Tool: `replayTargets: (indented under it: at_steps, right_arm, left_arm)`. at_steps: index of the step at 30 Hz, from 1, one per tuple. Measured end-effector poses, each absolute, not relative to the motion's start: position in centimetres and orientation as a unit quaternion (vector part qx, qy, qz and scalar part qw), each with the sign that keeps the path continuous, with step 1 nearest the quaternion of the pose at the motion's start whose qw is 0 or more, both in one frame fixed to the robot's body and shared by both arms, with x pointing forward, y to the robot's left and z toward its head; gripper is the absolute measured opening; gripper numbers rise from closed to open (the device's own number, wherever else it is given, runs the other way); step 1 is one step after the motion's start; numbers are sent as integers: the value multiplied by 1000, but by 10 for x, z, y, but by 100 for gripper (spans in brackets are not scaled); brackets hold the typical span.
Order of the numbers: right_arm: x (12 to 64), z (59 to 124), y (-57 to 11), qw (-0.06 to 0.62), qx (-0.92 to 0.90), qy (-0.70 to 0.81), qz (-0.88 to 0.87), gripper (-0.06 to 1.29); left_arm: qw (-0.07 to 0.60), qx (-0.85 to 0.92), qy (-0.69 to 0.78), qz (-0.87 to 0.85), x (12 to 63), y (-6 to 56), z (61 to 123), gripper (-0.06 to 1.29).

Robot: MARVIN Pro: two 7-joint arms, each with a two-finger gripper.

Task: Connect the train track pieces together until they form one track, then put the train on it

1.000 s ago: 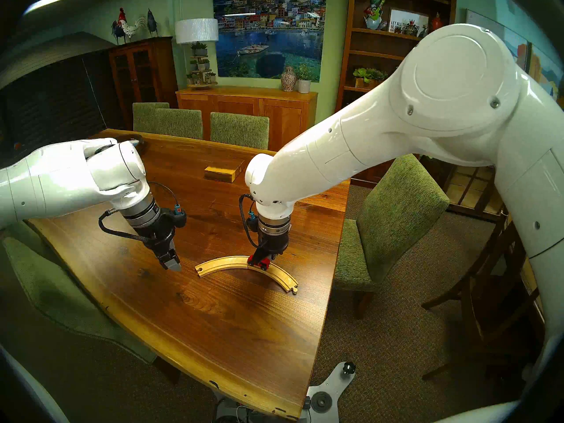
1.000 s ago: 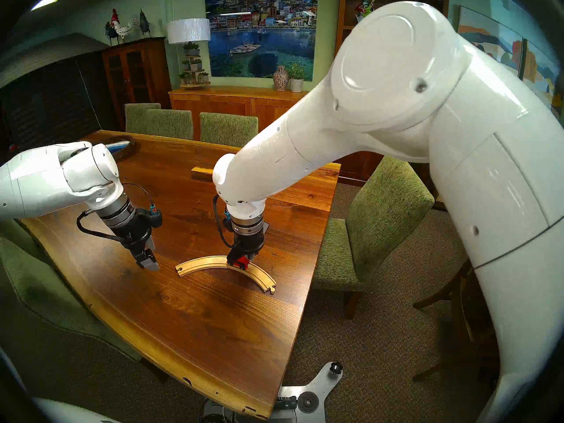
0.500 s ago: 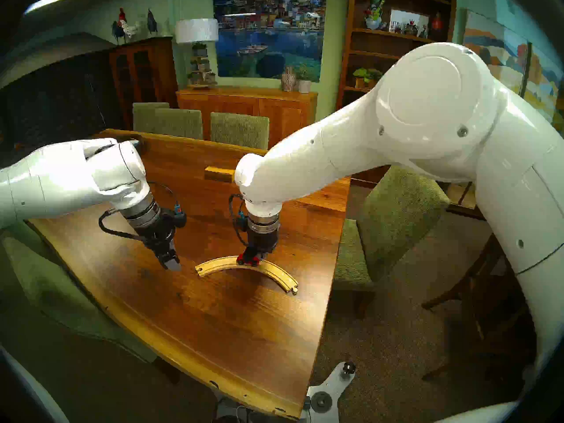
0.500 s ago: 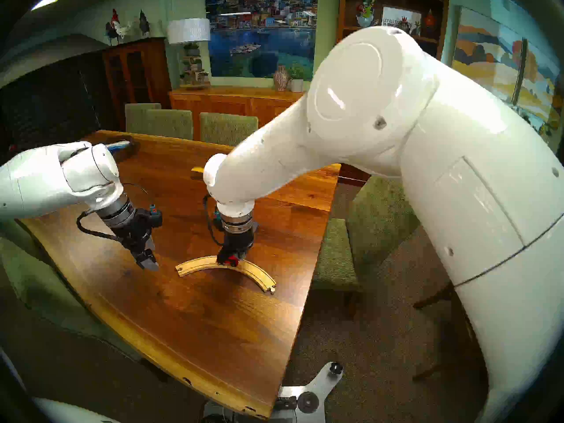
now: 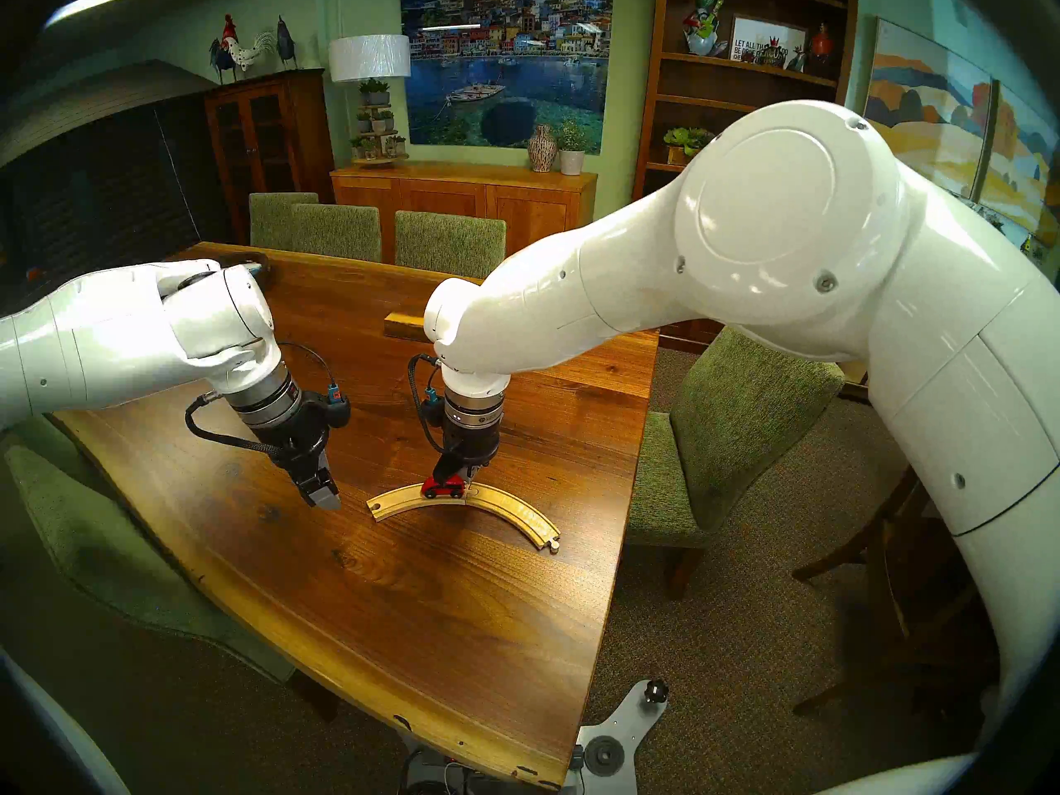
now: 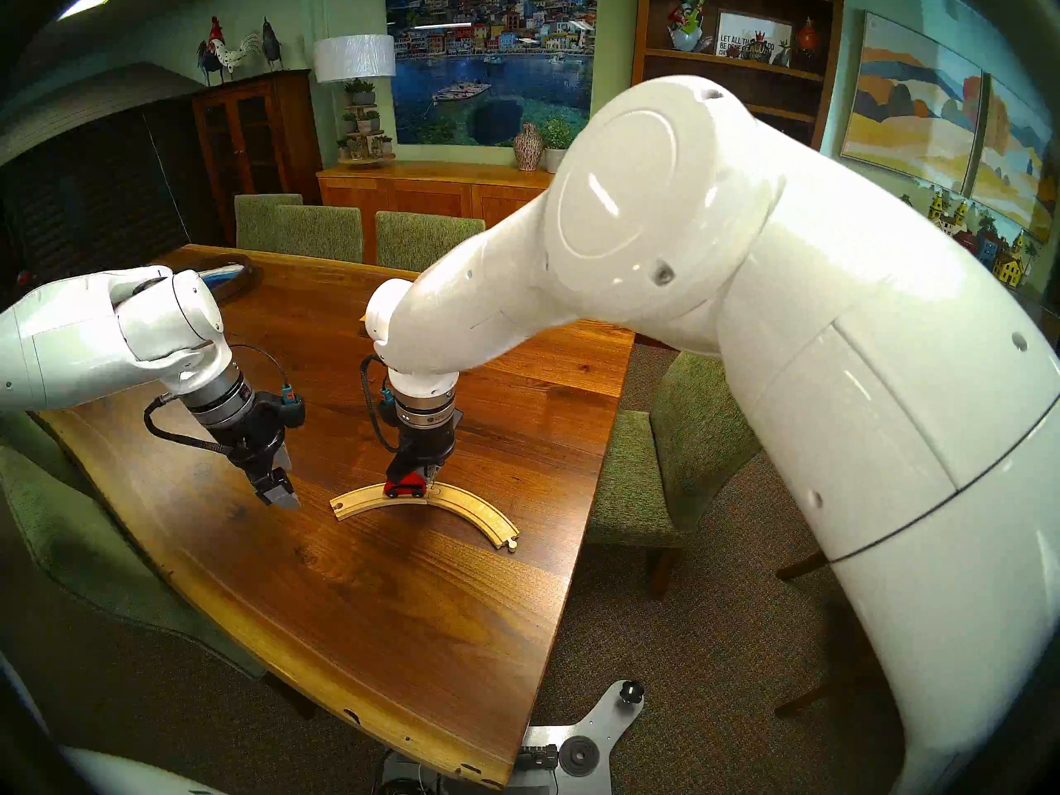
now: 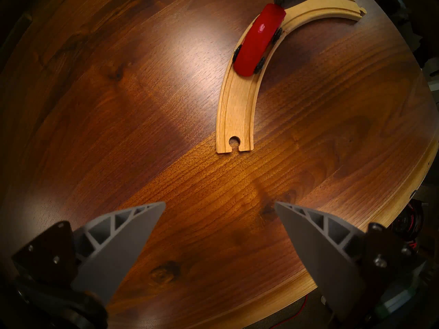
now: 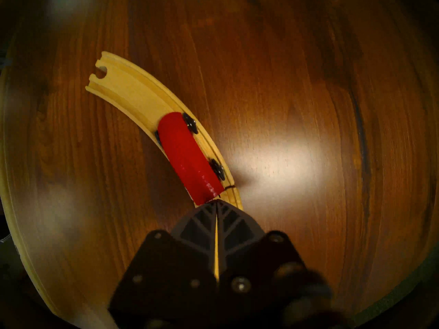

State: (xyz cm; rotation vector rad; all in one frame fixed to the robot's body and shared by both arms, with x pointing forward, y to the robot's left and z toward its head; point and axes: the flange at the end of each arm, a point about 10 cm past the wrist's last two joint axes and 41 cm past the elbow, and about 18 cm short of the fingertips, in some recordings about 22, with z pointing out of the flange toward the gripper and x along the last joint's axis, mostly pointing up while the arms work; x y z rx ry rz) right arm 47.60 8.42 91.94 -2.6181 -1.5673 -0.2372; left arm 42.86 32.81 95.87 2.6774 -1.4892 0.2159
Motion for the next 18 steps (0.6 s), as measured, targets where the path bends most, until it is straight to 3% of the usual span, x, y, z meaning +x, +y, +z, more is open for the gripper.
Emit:
replayTargets:
  at_steps: [18]
  right_arm:
    - [457, 915, 65, 35, -856, -515, -33, -4]
  left_arm:
    - [35, 871, -485, 70, 429, 328, 959, 123]
